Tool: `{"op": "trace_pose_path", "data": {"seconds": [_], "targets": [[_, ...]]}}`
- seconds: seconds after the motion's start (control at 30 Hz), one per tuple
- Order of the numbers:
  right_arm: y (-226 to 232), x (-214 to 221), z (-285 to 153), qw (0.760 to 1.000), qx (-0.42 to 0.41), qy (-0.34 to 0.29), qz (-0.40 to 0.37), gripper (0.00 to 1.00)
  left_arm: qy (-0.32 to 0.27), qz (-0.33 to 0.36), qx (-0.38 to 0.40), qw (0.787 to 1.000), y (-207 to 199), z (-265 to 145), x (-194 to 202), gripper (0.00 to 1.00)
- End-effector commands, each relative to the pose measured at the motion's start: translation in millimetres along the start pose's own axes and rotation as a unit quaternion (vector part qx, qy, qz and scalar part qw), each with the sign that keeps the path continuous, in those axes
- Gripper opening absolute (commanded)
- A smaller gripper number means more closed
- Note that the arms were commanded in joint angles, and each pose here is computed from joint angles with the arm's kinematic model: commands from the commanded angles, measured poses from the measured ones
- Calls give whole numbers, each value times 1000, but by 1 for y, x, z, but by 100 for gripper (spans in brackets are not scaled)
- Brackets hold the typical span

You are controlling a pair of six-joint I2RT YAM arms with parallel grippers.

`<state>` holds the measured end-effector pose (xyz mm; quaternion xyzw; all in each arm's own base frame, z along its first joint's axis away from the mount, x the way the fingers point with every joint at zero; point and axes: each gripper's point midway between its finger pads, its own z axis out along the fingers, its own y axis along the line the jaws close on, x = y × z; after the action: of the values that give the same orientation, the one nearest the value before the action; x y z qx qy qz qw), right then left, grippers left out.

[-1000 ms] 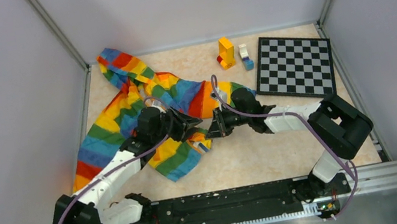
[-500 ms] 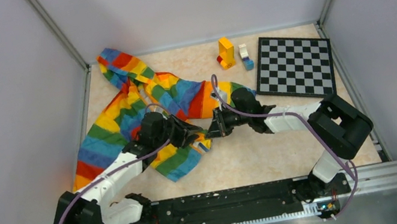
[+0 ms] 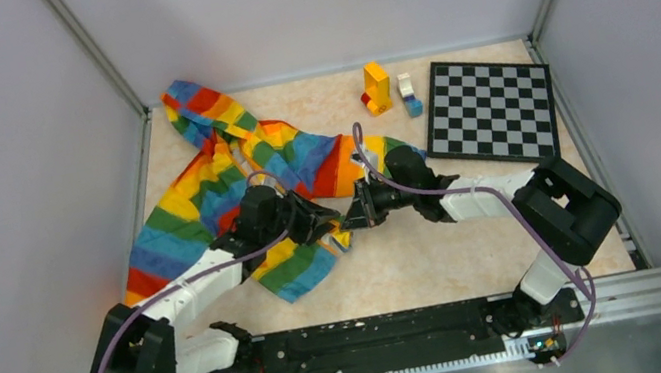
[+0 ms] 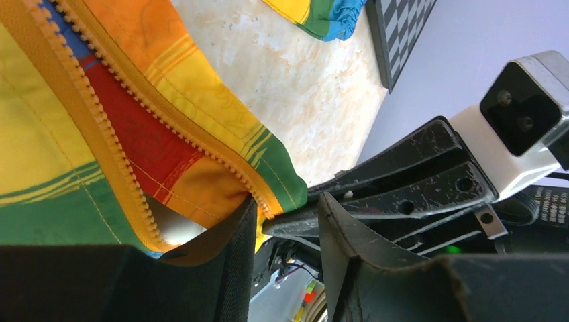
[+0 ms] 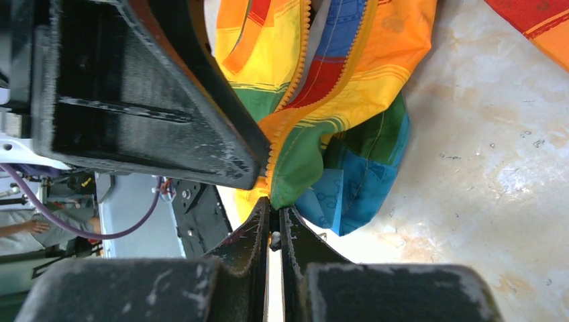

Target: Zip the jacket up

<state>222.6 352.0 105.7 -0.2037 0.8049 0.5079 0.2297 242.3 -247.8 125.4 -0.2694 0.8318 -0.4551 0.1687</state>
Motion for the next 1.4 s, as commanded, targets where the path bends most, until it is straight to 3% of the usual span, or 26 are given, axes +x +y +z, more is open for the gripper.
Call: {"op": "trace_pose_path", "data": {"seconds": [0.0,0.2,0.3,0.33,0.4,0.47,0.57,0.67,0.77,0.87,1.0,1.13,1.37], "targets": [[18,-19,-1,999,-33,-24,-21,0,-12,24,21,999,-8,6,-5,42],[21,-19,0,999,-41,-23,-17,0,-30,38,30,998,-9,8,-11,42],[24,-19,0,999,-42,-19,-16,0,-29,51,60,996,-17,10,-10,33],[24,-18,0,999,-41,-16,-16,4,-30,64,68,995,-19,10,-11,26],[25,-20,-4,999,-31,-14,-16,21,-29,97,75,992,-22,11,-11,4],[21,-21,-11,1000,-6,-12,-24,37,-35,154,105,982,-36,9,-13,0],[13,-22,-33,1000,16,-14,-12,44,-26,283,199,938,-74,-4,-6,0],[12,-28,-64,999,-21,-37,29,51,12,387,274,881,-105,-22,14,0],[28,-35,-82,995,-66,-66,36,58,41,414,332,846,-123,-36,30,0],[54,-37,-92,987,-125,-84,63,60,38,410,385,826,-139,-49,36,0],[67,-41,-103,974,-149,-120,121,66,-12,398,394,828,-145,-50,25,0],[75,-42,-115,958,-174,-161,164,79,-50,393,376,838,-148,-44,11,0],[97,-52,-123,934,-240,-170,201,78,-62,390,373,840,-153,-47,7,0]]}}
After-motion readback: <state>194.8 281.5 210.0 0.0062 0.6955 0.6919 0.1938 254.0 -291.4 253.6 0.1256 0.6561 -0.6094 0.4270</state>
